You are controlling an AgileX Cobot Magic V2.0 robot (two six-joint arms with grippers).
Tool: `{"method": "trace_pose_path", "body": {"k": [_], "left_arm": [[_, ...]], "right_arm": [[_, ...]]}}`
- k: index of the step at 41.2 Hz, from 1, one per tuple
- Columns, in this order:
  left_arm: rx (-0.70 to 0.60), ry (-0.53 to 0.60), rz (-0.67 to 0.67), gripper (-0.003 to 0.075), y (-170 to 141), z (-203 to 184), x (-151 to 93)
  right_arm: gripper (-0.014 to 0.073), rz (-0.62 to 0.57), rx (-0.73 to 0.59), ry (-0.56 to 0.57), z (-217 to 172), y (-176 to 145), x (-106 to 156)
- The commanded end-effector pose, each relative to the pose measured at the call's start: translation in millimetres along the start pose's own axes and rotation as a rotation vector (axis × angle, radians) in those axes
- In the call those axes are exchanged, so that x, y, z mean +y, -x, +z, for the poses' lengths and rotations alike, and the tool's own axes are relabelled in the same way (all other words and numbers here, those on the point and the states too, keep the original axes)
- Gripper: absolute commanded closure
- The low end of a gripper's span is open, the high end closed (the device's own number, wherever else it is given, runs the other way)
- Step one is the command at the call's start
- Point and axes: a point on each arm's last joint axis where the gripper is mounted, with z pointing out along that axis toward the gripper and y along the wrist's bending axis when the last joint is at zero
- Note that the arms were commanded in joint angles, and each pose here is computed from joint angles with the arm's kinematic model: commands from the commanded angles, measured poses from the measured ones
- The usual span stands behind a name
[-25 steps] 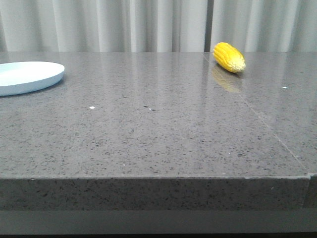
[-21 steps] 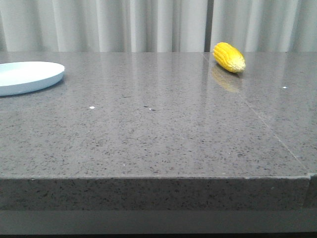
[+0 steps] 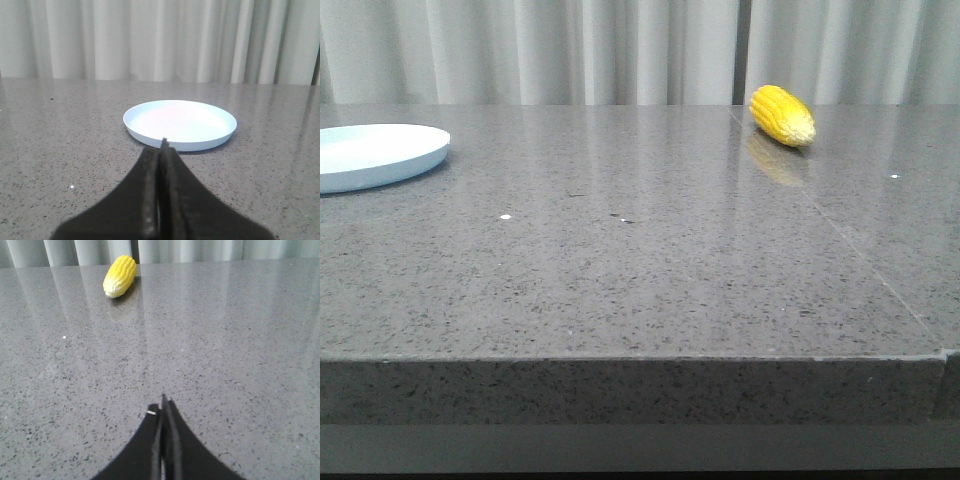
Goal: Place corn on plate with both arms
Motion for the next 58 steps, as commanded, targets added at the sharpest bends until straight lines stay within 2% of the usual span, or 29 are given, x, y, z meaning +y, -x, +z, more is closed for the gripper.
{"method": "trace_pose_path", "body": {"k": [1,6,15,22,28,33,38,45,53,58], "left_arm": [[-0.105,0.003,-0.018,0.0741,4.1,-1.1,0.4],[-0.16,0.002,-0.018,0.0741,19.2,-3.2,0.3],[-0.298,-0.003,-0.018,0.0741,87.8,-19.5,-0.6],[-0.232,-0.009,-0.011,0.0741,137.7,-25.0,-1.7],[-0.164,-0.013,-0.01,0.0741,174.6,-21.1,-2.4],[-0.083,-0.015,-0.009,0.0741,194.7,-10.6,-2.9],[0.033,-0.016,-0.009,0.0741,193.3,8.1,-3.0],[0.206,-0.017,-0.009,0.0741,178.6,31.7,-3.2],[0.372,-0.018,-0.01,0.0741,162.5,49.9,-3.3],[0.419,-0.018,-0.01,0.0741,156.5,59.0,-3.2]], "right_arm": [[0.0657,-0.012,-0.164,-0.002,-4.0,19.1,0.6],[0.0657,0.008,-0.227,0.006,-8.6,34.8,2.2],[0.0657,0.002,-0.349,0.024,-29.9,85.5,8.5],[0.0657,-0.006,-0.369,0.036,-46.5,129.2,14.5],[0.0657,-0.009,-0.291,0.04,-45.2,158.3,18.6],[0.0657,-0.011,-0.171,0.04,-36.8,175.2,21.4],[0.0657,-0.012,-0.052,0.037,-21.9,184.1,22.8],[0.0657,-0.008,0.092,0.026,8.4,178.6,21.7],[0.0657,-0.004,0.203,0.016,33.2,170.5,20.4],[0.0657,-0.002,0.253,0.012,44.3,166.2,19.7]]}}
